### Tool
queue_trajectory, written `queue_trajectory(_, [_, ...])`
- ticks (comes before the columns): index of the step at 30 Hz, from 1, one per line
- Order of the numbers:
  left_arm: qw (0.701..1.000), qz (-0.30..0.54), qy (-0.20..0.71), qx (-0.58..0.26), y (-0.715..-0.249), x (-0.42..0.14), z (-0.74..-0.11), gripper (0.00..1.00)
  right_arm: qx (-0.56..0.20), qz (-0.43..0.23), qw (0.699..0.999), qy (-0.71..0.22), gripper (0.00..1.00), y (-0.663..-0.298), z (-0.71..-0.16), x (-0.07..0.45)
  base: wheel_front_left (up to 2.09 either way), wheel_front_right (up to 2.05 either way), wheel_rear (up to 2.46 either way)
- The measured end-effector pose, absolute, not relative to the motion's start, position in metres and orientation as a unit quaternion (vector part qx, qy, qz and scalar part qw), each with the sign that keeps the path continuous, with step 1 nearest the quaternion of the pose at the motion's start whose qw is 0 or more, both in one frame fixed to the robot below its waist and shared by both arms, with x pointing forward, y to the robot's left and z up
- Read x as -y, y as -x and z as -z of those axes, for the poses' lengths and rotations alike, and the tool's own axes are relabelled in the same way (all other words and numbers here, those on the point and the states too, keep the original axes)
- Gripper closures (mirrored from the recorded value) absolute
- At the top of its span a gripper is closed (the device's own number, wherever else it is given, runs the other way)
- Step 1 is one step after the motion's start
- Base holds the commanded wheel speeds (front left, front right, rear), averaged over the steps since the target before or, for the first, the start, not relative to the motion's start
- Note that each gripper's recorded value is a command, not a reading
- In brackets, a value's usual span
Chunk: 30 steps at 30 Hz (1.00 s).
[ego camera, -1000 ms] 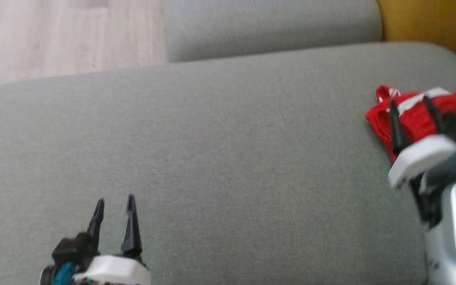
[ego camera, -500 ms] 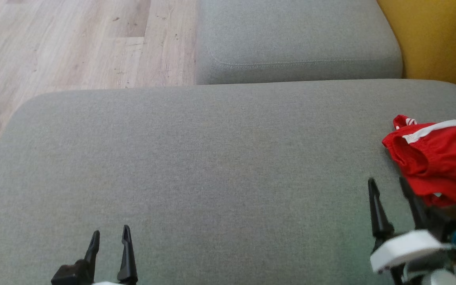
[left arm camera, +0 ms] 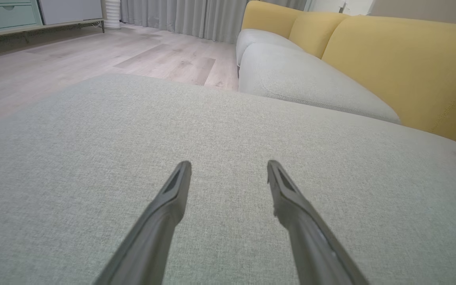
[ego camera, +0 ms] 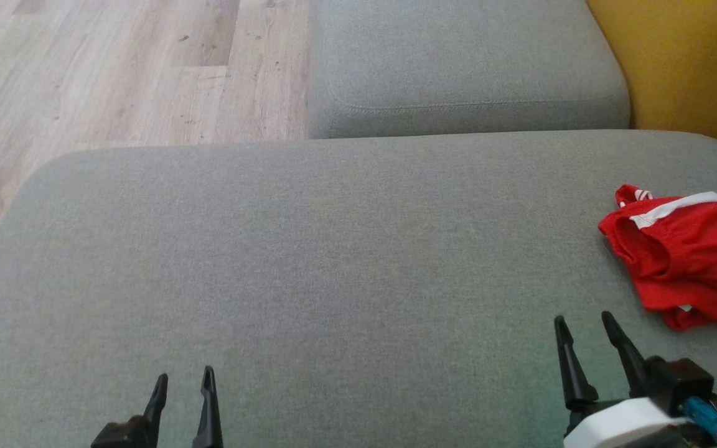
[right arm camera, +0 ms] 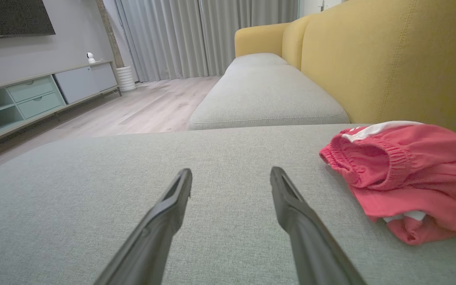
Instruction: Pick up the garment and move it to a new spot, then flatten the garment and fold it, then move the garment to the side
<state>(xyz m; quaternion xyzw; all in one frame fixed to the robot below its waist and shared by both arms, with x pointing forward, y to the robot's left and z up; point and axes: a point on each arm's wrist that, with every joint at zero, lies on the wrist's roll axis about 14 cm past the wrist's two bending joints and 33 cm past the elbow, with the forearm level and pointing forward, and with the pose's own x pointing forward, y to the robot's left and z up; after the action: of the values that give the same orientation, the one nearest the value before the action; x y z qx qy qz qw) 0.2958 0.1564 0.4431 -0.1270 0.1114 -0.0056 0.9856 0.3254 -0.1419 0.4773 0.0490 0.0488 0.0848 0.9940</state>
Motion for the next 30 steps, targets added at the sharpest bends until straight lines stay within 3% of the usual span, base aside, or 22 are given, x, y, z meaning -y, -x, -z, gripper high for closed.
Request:
queue_trajectory(12, [0.984, 0.004, 0.135, -0.114, -0.294, -0.156, -0.442, 0.00, -0.054, -0.101, 0.992, -0.049, 0.00, -0.323, -0.475, 0.131, 0.00, 0.00, 0.00])
queue_trajectory(13, [0.984, 0.005, 0.136, -0.115, -0.294, -0.155, -0.441, 1.00, -0.056, -0.101, 0.992, -0.049, 1.00, -0.322, -0.473, 0.130, 0.00, 0.00, 0.00])
queue_trajectory(19, [0.976, -0.010, 0.139, -0.166, -0.275, -0.154, -0.410, 1.00, -0.114, -0.093, 0.987, -0.058, 1.00, -0.306, -0.437, 0.134, 0.00, 0.00, 0.00])
queue_trajectory(30, [0.964, -0.021, 0.191, -0.181, -0.280, -0.156, -0.407, 1.00, -0.123, -0.074, 0.982, -0.125, 1.00, -0.306, -0.434, 0.138, 0.00, 0.00, 0.00])
